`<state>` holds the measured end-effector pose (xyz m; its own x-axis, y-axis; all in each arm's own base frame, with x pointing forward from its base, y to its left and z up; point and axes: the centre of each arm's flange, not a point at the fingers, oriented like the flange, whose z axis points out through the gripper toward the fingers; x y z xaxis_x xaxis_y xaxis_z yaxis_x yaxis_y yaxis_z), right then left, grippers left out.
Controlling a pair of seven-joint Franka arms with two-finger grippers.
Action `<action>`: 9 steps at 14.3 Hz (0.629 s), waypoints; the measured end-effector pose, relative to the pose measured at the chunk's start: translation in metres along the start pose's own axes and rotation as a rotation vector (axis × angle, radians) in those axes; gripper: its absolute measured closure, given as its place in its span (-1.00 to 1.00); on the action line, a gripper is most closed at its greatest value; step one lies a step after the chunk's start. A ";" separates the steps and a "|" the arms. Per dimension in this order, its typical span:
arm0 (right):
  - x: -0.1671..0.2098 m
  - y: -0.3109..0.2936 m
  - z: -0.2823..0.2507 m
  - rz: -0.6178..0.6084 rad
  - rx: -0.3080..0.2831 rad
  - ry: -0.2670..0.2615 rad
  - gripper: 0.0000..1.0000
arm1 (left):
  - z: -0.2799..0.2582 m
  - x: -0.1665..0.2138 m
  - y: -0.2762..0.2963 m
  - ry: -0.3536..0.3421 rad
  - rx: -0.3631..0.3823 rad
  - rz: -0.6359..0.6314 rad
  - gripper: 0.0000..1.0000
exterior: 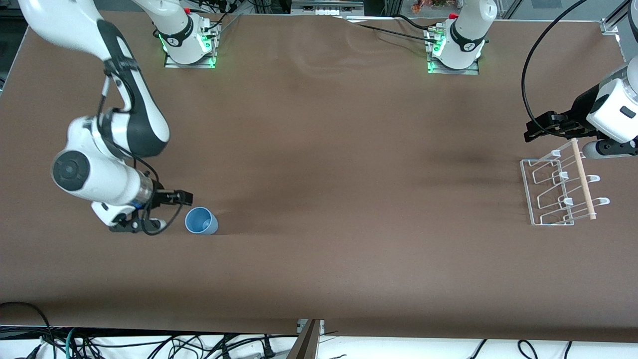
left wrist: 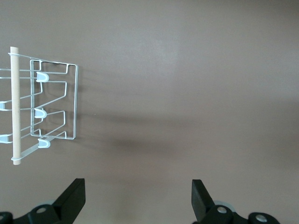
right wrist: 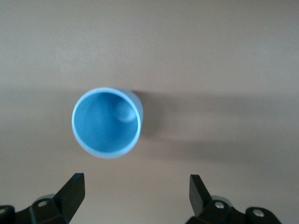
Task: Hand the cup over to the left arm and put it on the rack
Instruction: 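Reach the right gripper down around the blue cup, then close the right gripper on the blue cup rim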
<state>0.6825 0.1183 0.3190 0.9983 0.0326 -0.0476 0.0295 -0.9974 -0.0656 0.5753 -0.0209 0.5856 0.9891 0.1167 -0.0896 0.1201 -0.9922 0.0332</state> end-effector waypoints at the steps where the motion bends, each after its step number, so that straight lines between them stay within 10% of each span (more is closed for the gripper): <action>1: 0.006 0.000 0.006 0.001 0.004 0.008 -0.98 | 0.000 0.000 0.000 0.000 0.000 0.000 -1.00; 9: 0.024 -0.001 0.036 -0.029 -0.032 0.036 -0.97 | -0.007 0.001 0.001 0.014 -0.002 0.001 -1.00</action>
<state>0.7047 0.1222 0.2817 0.9982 0.0595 -0.0103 0.0591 -0.9977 -0.0346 0.5765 -0.0210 0.5923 0.9903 0.1164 -0.0753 0.1193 -0.9922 0.0354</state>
